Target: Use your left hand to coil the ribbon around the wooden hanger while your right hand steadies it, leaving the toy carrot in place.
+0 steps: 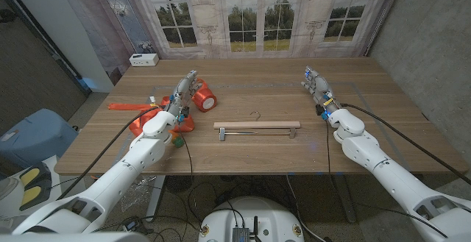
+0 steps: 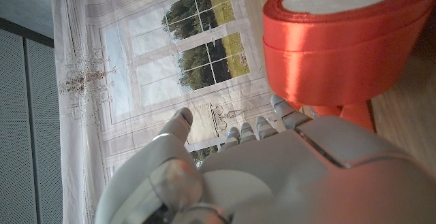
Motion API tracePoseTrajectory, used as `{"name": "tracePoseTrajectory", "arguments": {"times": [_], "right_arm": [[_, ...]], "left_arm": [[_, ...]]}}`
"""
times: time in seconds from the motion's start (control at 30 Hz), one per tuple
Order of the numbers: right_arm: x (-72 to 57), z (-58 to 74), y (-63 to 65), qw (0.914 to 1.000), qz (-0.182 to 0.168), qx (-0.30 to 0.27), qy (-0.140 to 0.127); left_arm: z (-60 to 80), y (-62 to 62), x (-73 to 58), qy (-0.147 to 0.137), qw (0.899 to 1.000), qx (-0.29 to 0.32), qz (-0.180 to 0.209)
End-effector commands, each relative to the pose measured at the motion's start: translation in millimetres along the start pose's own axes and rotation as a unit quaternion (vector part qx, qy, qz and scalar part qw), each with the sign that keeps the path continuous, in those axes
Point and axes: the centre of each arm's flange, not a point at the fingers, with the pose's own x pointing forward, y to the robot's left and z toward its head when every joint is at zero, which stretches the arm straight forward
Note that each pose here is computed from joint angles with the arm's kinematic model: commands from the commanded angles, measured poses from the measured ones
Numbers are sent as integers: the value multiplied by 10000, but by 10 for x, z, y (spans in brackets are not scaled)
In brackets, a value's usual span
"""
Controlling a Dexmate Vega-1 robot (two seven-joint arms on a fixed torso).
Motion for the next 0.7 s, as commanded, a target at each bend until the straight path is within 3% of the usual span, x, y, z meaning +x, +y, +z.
{"name": "tracePoseTrajectory", "arguments": {"times": [0.03,0.43,0.7], "right_arm": [[-25,-10,-3,9999,-43,-80,60],[-80,97,56,9975,-141,-658,202],[-170,207,121,9913,-212,-1231,416]], "left_arm": [[8,-2,-16,14,10000,41,-1],[16,9,-21,35,9999,98,-14],[15,-7,-9,36,9999,107,-42]]}}
